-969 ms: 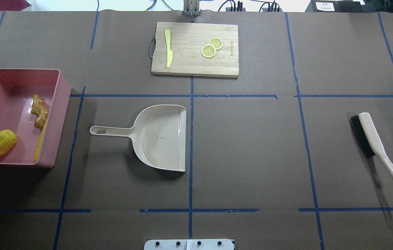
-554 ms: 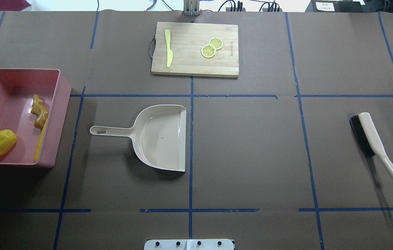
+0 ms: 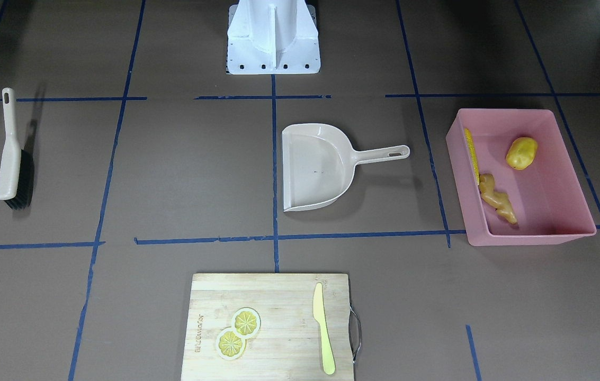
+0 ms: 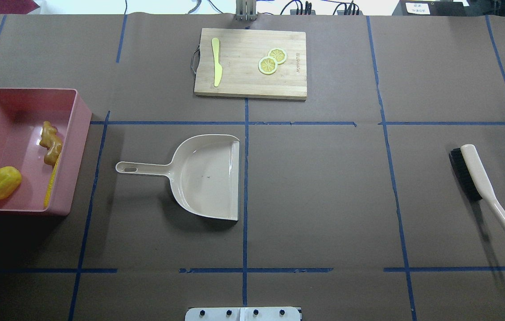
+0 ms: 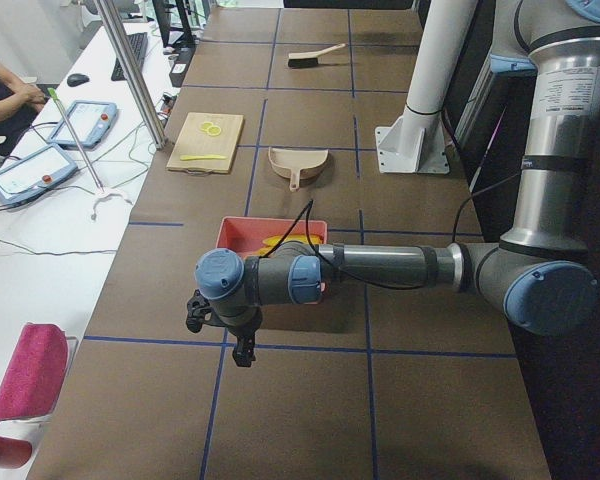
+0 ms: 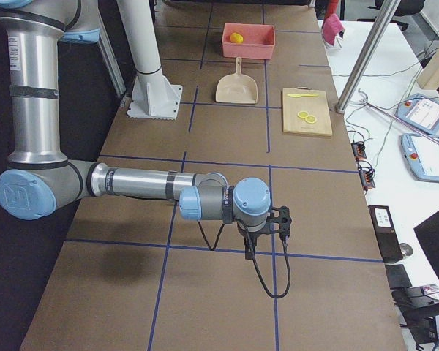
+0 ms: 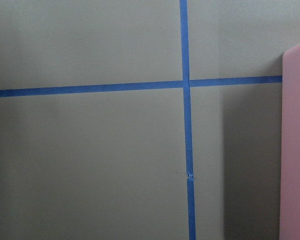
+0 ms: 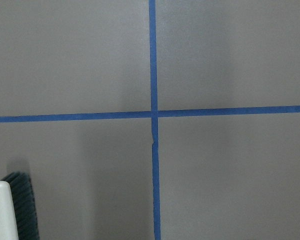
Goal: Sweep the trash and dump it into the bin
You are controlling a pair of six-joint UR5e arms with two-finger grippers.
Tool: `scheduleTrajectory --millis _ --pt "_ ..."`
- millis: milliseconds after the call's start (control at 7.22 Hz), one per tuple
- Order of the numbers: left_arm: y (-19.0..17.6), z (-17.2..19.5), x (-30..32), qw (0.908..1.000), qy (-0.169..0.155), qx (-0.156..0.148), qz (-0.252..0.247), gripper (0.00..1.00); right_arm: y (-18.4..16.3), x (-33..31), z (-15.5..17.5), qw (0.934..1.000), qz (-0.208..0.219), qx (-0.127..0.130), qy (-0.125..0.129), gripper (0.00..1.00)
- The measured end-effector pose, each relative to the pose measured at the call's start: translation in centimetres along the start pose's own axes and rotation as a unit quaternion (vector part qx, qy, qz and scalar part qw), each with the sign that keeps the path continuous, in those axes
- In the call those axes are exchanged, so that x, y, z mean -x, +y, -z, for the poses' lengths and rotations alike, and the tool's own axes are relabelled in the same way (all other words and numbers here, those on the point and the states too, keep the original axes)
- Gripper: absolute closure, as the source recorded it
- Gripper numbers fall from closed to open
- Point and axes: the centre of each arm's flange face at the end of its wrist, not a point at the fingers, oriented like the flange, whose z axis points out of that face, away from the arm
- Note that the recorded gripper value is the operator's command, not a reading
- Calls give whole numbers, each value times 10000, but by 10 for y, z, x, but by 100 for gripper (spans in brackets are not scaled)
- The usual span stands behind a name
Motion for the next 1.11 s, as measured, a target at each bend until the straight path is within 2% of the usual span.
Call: scheduleTrajectory --millis 1107 --pt "2 0 0 10000 8 0 -20 0 0 4 4 10000 40 -40 3 0"
